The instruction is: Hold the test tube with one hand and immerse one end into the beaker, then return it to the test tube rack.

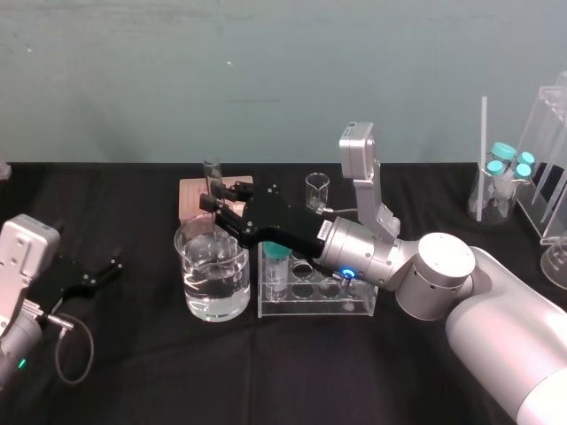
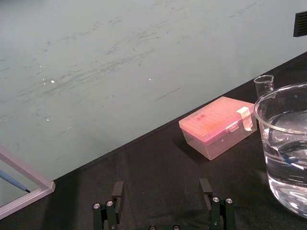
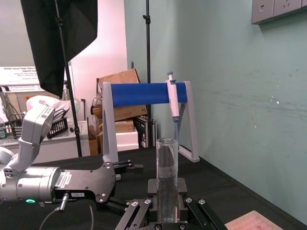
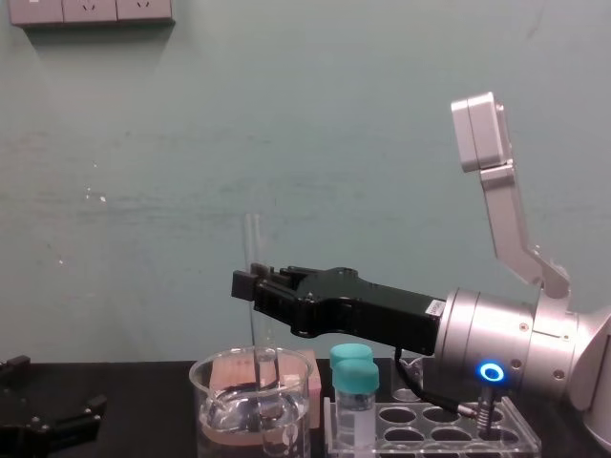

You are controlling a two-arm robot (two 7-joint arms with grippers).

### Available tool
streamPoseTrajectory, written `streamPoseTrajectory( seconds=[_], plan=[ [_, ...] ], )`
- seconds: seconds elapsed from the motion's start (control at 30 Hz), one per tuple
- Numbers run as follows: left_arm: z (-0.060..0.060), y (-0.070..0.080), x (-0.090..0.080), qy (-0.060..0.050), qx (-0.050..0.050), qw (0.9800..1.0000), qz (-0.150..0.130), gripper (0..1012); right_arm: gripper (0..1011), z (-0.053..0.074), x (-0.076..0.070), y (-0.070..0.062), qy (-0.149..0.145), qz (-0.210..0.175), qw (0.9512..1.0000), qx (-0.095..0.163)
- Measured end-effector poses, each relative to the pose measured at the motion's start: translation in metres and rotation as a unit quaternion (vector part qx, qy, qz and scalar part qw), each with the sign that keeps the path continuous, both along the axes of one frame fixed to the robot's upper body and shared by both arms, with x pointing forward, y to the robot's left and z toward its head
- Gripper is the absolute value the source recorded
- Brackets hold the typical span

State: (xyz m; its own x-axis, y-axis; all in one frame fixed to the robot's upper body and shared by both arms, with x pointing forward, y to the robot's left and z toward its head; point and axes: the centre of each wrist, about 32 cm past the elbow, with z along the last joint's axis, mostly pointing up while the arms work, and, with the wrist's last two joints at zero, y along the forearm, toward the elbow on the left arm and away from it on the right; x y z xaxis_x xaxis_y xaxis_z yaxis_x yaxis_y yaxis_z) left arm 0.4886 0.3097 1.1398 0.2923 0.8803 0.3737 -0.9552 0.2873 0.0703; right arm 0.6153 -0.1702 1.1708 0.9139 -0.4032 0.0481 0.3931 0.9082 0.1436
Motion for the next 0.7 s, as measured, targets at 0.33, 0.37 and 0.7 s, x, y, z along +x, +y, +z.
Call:
streamPoseTrajectory(
  seconds=[0.33,0.37,0.7],
  plan=[
    [0.0000,0.0000,0.0000,0.000,0.000,1.0000,0.000,1000,225,0.0000,0.0000,-0.0004,0.000,0.000,1.0000,-0.001],
    [0.0000,0.0000,0.0000,0.000,0.000,1.0000,0.000,1000,225,-0.0001,0.0001,-0.0005,0.000,0.000,1.0000,-0.001],
    [0.0000,0.0000,0.0000,0.000,0.000,1.0000,0.000,1000,225,-0.0007,0.0012,-0.0010,0.001,0.001,1.0000,-0.001]
  ],
)
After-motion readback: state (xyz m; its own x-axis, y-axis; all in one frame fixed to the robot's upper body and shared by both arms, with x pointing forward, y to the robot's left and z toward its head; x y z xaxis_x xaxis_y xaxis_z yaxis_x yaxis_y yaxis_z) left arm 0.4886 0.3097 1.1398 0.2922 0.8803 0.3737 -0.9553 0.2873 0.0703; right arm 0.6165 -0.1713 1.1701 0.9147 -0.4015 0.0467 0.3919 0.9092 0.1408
